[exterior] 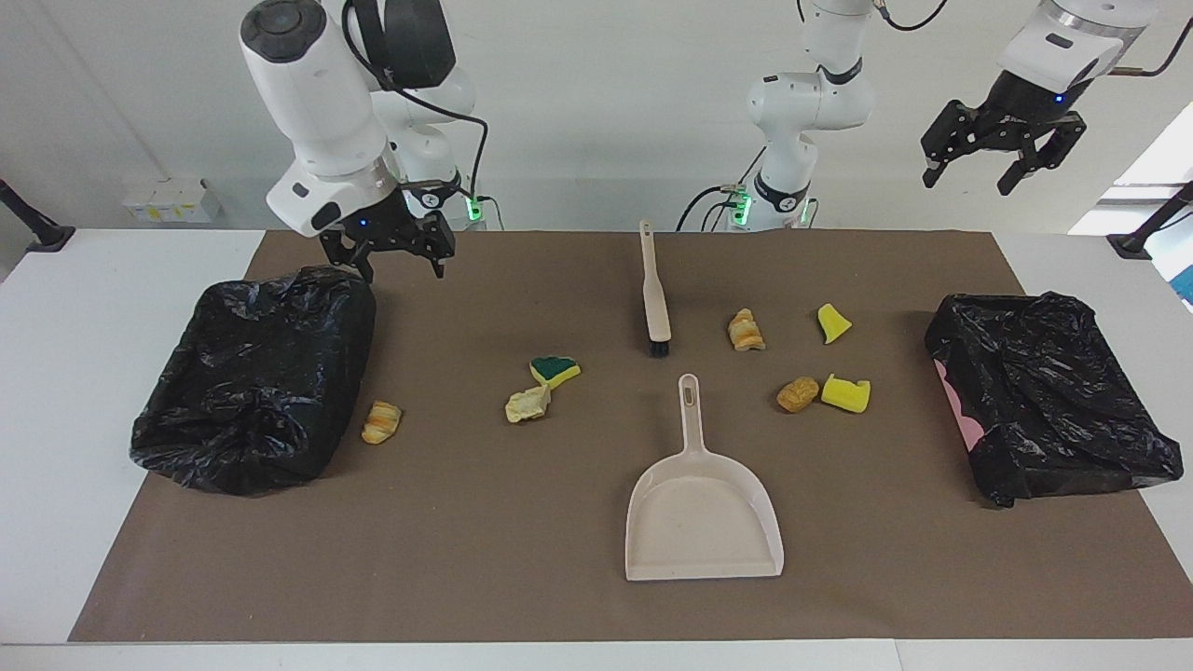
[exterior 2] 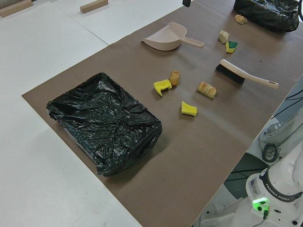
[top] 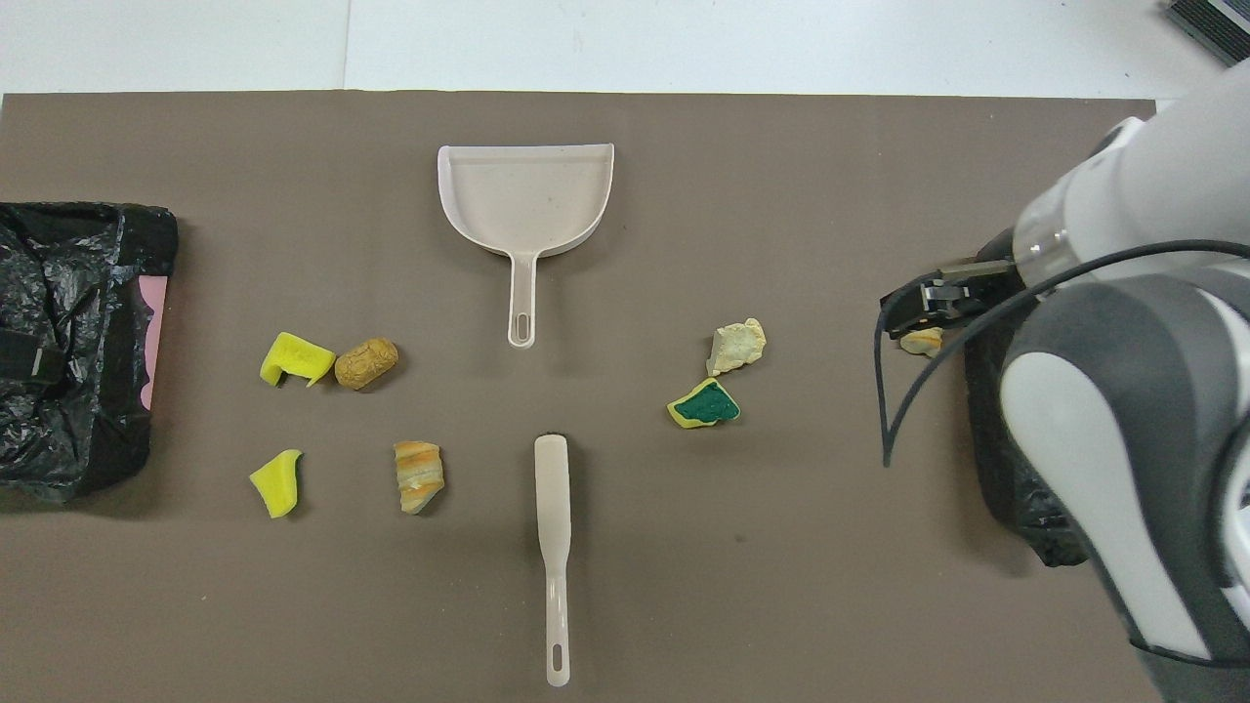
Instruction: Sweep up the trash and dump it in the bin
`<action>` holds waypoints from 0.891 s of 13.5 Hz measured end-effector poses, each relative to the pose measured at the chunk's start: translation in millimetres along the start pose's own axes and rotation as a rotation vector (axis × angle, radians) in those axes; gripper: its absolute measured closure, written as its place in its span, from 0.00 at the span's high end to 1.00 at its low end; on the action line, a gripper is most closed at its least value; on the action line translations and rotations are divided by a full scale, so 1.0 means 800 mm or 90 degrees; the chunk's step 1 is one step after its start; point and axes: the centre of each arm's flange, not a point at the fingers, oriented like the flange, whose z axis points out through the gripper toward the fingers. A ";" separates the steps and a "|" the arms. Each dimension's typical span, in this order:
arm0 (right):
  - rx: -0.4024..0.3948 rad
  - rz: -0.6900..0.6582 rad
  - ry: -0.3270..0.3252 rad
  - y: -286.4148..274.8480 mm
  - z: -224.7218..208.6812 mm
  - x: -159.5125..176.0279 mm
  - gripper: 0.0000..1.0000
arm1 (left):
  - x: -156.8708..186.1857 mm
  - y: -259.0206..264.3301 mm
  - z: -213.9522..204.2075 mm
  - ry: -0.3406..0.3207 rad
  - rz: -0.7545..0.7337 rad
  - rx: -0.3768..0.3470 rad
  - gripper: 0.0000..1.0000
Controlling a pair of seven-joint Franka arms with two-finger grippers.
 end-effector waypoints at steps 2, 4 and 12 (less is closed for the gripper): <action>0.004 0.023 0.008 -0.045 0.037 0.021 1.00 | -0.002 0.006 0.004 -0.005 0.005 -0.001 1.00; 0.010 0.040 0.023 -0.098 0.072 0.036 1.00 | -0.011 0.027 0.016 -0.019 0.025 -0.003 1.00; 0.090 0.161 0.102 -0.291 0.139 0.078 1.00 | -0.099 0.218 0.180 -0.054 0.075 0.013 1.00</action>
